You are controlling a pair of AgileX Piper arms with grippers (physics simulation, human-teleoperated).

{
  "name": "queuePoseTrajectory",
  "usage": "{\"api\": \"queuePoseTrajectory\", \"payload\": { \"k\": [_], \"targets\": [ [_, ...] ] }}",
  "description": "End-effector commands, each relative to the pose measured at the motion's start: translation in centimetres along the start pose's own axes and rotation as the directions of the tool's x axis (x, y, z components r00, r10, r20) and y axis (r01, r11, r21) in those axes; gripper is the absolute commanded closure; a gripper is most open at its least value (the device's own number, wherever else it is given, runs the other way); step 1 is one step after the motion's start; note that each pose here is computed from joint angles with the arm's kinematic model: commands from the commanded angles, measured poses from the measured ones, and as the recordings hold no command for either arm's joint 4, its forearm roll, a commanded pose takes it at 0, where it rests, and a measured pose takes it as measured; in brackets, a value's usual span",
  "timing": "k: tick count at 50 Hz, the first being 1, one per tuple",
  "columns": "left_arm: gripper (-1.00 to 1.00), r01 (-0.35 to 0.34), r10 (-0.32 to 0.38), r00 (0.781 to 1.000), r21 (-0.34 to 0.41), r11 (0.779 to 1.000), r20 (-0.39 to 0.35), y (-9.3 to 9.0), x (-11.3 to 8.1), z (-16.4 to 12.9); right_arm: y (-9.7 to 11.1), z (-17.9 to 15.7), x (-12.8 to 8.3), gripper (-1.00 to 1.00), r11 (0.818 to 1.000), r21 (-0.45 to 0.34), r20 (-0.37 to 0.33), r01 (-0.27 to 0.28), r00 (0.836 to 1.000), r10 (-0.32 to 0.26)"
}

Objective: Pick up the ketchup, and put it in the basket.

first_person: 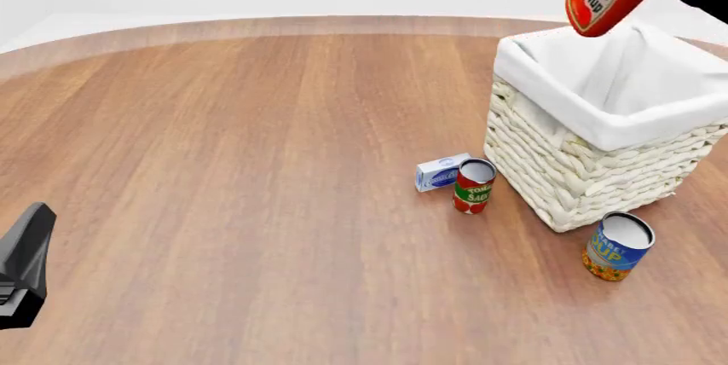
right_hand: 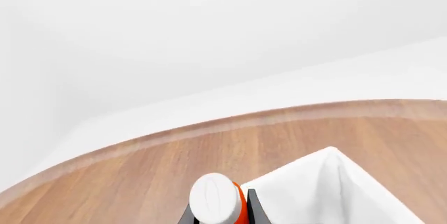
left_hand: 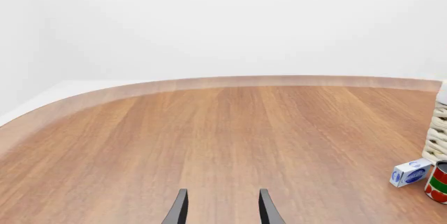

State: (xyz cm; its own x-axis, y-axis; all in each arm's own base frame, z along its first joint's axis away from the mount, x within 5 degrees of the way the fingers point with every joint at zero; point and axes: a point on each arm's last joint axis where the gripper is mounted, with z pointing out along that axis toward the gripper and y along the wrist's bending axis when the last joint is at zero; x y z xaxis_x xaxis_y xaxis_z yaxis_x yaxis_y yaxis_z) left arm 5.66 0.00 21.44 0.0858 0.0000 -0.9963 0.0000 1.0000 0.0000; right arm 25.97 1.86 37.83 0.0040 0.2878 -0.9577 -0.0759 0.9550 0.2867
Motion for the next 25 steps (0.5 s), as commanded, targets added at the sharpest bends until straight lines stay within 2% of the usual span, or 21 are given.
{"api": "queuePoseTrajectory", "payload": {
  "k": [1,13,25],
  "targets": [
    [-1.00,0.000,0.000,1.000,0.000,1.000,0.000,0.0,0.0,0.0,-2.0,-1.5,-0.8,1.00,0.997,0.077,0.042,0.006,0.999,-0.010],
    [-1.00,0.000,0.000,1.000,0.000,1.000,0.000,0.0,0.0,0.0,-3.1,-2.5,0.6,1.00,0.992,0.121,0.012,0.021,1.000,-0.022],
    [-1.00,0.000,0.000,1.000,0.000,1.000,0.000,0.0,0.0,0.0,-3.5,-2.6,0.8,1.00,0.990,0.138,0.000,0.034,0.999,-0.035]
  ]
}}
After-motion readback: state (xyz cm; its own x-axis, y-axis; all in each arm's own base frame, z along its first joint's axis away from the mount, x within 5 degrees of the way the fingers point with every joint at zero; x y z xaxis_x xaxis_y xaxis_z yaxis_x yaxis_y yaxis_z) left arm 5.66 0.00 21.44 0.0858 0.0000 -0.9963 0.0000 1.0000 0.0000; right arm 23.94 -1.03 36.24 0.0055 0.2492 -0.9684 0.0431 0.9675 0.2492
